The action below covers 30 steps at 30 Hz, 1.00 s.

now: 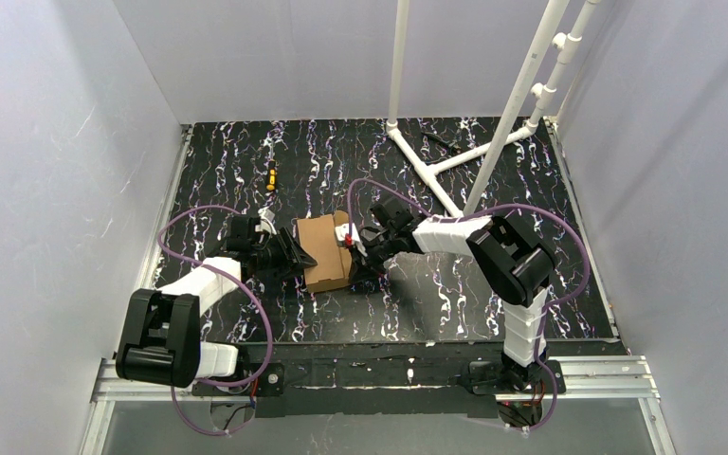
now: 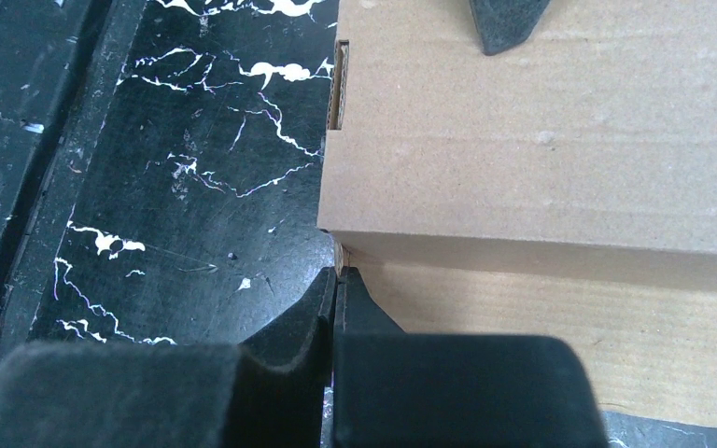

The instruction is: Fold the paper box

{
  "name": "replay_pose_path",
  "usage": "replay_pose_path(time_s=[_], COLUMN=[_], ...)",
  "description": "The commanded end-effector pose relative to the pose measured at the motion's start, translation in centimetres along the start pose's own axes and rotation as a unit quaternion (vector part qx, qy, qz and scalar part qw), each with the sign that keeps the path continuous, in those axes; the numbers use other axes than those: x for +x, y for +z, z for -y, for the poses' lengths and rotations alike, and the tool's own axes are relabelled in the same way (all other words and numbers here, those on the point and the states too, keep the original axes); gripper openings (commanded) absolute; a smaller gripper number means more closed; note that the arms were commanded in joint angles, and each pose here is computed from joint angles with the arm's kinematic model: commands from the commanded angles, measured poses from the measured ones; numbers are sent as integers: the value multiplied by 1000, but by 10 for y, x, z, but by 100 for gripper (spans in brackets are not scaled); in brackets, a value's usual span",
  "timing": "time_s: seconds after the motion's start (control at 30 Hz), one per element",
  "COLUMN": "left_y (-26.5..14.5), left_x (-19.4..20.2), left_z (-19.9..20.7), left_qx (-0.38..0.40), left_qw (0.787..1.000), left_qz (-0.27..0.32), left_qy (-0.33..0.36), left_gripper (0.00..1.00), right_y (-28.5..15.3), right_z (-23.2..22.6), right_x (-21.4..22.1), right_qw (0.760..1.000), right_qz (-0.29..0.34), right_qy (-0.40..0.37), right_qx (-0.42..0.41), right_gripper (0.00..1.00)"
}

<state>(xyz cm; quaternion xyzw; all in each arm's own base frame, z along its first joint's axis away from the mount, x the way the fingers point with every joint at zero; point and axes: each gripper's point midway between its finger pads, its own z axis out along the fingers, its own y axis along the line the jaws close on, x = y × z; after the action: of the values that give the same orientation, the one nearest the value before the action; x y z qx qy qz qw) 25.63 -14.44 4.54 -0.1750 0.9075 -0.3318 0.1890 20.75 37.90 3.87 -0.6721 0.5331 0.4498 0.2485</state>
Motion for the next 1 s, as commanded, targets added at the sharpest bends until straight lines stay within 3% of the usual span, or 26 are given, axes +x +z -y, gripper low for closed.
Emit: replay_pose_path(time_s=[0.0,0.23,0.67,0.97], left_y=[3,3,5,4], left_x=[2,1,1,1], left_z=[-17,-15,-16,-16], left_qx=[-38,-35,-35,-35], left_qw=[999,999,999,999], left_qz=[-1,-1,-4,-3], left_qy=[-10,-12,-14,-14], left_gripper=[46,46,46,46], right_y=[1,8,9,9], right_z=[-5,-2,9,8], right_x=[0,-14,-26,-24], right_qw=[999,997,993,991], right_qz=[-42,-68,-101,-118], right_qy=[-11,-26,19,42], right_qx=[14,29,51,49], right_gripper=[1,1,2,15])
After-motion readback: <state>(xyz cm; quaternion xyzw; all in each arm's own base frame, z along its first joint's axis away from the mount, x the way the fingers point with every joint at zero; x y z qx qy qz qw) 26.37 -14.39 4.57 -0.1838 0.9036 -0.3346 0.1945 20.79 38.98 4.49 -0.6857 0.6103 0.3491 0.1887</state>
